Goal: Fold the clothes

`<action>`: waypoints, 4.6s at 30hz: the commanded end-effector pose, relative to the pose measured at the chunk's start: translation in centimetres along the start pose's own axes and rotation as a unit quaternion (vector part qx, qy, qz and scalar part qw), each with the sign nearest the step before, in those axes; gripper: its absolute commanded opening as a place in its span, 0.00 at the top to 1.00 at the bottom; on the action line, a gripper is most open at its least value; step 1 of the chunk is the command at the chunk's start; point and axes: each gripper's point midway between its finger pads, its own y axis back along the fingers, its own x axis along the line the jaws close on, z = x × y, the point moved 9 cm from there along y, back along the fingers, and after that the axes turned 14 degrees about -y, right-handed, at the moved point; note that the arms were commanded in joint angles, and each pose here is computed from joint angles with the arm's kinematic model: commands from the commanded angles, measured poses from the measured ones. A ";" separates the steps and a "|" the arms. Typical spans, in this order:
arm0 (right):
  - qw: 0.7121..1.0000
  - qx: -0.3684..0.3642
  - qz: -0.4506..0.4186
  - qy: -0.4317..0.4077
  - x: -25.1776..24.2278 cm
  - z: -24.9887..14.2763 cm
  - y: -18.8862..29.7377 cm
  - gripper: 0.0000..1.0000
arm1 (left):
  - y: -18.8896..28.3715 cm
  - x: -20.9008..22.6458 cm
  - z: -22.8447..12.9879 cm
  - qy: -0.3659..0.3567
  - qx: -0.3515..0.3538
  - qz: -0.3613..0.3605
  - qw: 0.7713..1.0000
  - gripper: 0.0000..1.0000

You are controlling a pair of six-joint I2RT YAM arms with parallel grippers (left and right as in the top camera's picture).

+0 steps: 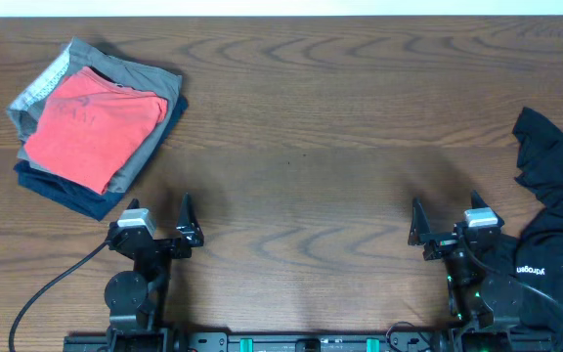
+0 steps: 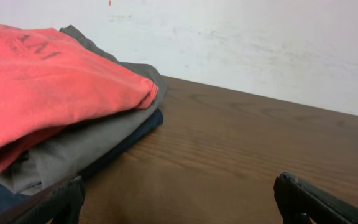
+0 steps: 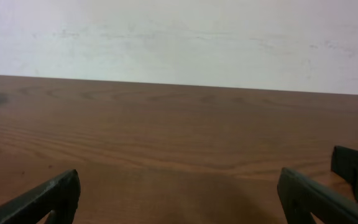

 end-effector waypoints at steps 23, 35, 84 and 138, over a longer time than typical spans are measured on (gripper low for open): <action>1.000 0.003 0.005 -0.021 0.1 0.0 0.0 0.01 | 0.2 -0.9 0.2 0.007 0.008 -0.056 0.998 0.02; 0.988 0.127 -0.049 -0.078 0.5 2.3 0.1 0.01 | -0.2 -0.9 4.3 0.021 0.159 -0.058 0.985 0.02; 0.689 0.423 -0.562 -0.173 -9.1 -6.8 -2.6 0.13 | -5.5 -1.8 4.6 0.093 0.548 -0.107 0.824 0.02; 0.903 0.379 -0.040 -0.198 7.0 -5.5 -12.6 0.01 | -8.3 -2.1 6.0 0.145 0.470 -0.104 0.865 0.02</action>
